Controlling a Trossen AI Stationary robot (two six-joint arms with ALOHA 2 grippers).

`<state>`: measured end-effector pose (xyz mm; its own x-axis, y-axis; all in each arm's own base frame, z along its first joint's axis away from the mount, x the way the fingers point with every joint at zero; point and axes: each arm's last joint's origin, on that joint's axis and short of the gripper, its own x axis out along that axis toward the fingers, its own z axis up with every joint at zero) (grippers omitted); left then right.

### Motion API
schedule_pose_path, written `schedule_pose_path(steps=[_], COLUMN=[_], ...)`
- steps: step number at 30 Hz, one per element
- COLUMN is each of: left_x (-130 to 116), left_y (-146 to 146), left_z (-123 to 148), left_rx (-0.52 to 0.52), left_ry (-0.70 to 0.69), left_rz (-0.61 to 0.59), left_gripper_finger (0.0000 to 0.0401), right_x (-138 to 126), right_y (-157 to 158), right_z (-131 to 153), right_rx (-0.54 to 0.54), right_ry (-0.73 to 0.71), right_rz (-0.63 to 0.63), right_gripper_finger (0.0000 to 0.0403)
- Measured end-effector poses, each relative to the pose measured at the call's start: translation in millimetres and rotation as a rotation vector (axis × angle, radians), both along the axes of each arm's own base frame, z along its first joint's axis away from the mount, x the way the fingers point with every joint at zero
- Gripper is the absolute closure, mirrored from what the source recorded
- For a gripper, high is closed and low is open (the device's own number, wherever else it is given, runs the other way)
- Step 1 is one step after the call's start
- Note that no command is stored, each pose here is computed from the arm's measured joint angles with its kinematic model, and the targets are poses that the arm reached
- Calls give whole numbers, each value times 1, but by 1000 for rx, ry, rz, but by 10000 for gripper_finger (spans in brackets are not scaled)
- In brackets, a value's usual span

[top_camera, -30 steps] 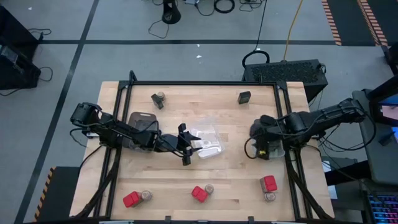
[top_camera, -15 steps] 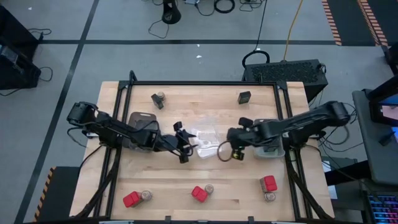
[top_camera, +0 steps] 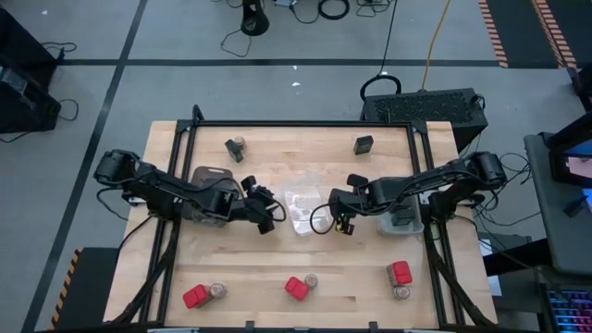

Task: Sort spices by type
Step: Adjust the transparent bin on the table

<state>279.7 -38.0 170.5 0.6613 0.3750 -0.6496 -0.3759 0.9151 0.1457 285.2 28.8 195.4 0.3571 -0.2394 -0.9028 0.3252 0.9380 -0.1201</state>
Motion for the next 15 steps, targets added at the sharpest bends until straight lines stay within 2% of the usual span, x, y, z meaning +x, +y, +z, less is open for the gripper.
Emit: schedule_pose_path(steps=[7,15], left_x=[8,19], left_y=[11,24], left_z=[-23,-32], left_rx=[11,32], left_ry=[64,37], left_rz=[43,57], left_gripper_finger=[199,199], right_x=[1,9], right_y=[3,10], right_z=[-5,-12], right_rx=[38,93], right_ry=[16,-12], right_rz=[-10,12], right_gripper_finger=[402,402])
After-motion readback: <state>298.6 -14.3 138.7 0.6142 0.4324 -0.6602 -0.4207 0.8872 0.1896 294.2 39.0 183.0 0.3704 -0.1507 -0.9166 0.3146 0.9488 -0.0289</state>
